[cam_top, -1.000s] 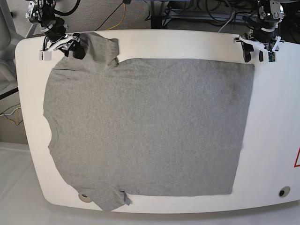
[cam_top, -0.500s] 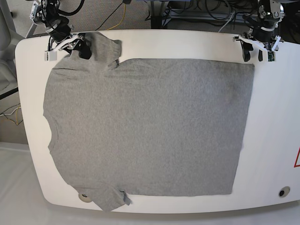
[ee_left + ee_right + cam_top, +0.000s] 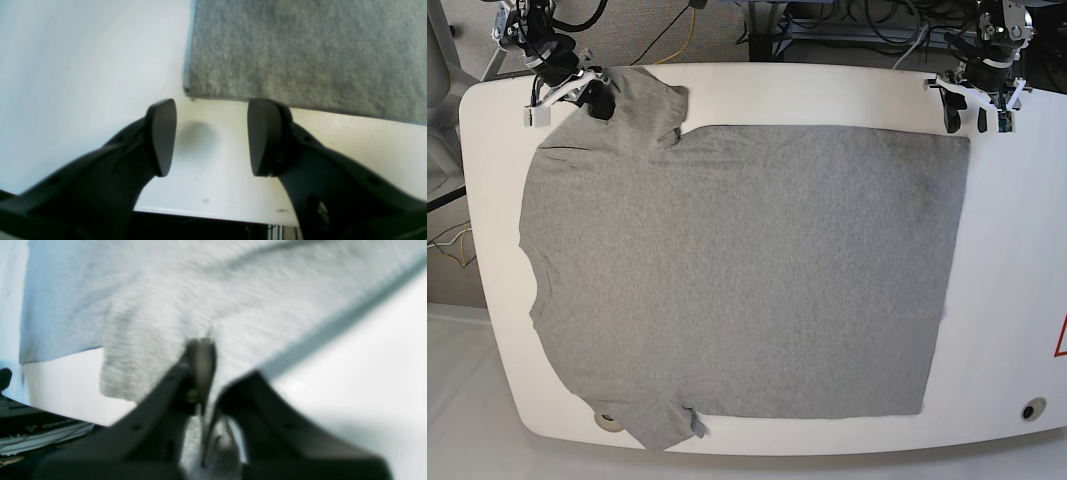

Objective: Fold the T-shirt properly
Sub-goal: 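Close both grippers on the shoulder edges of the shirt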

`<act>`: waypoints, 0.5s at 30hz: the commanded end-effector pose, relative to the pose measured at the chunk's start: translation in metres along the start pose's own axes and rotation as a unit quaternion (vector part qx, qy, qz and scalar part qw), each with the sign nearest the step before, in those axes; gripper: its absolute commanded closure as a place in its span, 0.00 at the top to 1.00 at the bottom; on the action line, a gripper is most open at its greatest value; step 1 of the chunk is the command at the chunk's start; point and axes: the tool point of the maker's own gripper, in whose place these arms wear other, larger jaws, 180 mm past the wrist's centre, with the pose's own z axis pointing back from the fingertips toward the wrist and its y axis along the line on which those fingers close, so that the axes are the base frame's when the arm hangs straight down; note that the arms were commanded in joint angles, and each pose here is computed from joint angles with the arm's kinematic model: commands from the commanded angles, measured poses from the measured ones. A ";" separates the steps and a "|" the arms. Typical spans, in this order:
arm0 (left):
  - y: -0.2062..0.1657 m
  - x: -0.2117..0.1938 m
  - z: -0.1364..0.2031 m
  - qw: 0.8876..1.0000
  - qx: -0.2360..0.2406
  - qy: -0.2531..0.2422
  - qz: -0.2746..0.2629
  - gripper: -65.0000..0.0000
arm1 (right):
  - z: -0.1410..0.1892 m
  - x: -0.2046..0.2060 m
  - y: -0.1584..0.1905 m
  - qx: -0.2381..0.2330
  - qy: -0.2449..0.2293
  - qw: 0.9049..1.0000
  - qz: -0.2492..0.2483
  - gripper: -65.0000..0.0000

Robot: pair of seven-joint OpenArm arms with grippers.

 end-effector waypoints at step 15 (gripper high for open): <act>0.017 0.014 -0.004 0.986 -0.029 -0.011 0.163 0.51 | 0.005 -0.001 -0.007 -0.015 0.013 1.000 0.013 0.01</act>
